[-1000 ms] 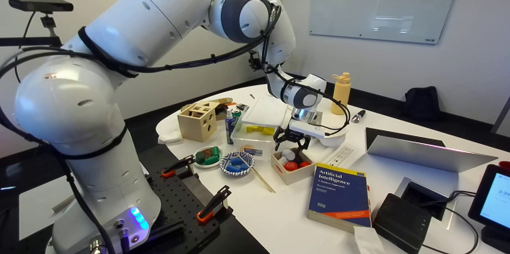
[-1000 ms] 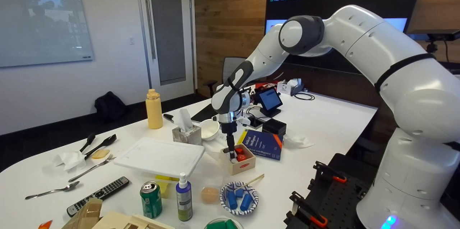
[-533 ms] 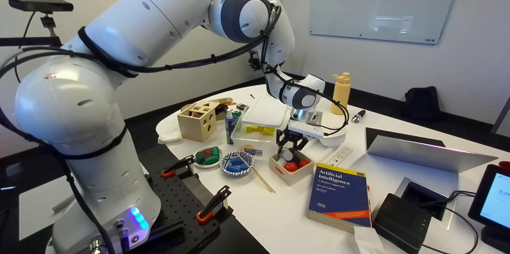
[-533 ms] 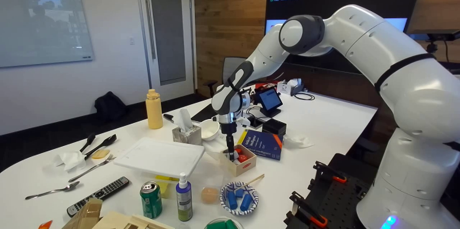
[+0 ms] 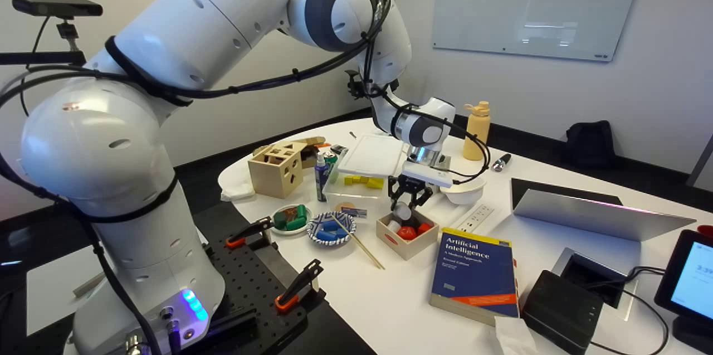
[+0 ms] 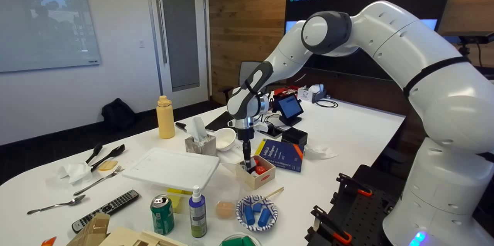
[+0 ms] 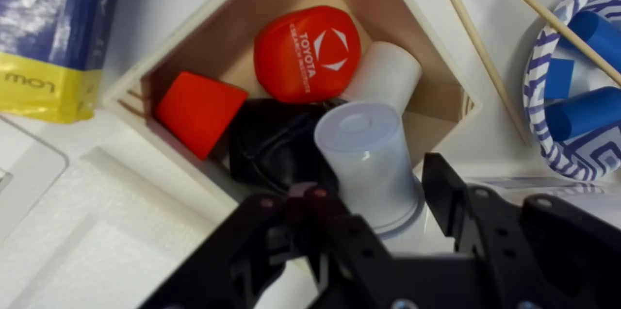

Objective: Remove the white object from the box

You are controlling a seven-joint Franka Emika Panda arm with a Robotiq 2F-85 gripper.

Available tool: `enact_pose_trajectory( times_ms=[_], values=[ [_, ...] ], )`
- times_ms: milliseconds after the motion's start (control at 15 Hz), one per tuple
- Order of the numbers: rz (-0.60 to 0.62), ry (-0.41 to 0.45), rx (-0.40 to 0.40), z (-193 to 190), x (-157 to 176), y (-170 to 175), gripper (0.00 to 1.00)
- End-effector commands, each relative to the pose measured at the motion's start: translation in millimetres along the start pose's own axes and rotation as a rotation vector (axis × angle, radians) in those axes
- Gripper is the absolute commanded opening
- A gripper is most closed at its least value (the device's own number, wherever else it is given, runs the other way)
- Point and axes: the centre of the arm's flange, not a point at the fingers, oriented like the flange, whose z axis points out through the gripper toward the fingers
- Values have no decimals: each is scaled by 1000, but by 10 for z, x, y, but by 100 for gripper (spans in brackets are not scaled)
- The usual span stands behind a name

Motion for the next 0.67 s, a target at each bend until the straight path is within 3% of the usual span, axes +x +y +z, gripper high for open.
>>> enact_pose_trajectory(
  times_ms=[0,267,600],
  values=[
    [35,-23,-16,-501,69,-399,23],
    [-26,2,-39,-751,306,-900,23],
    [-122,-6,15,-546,602,-1401,23]
  ],
)
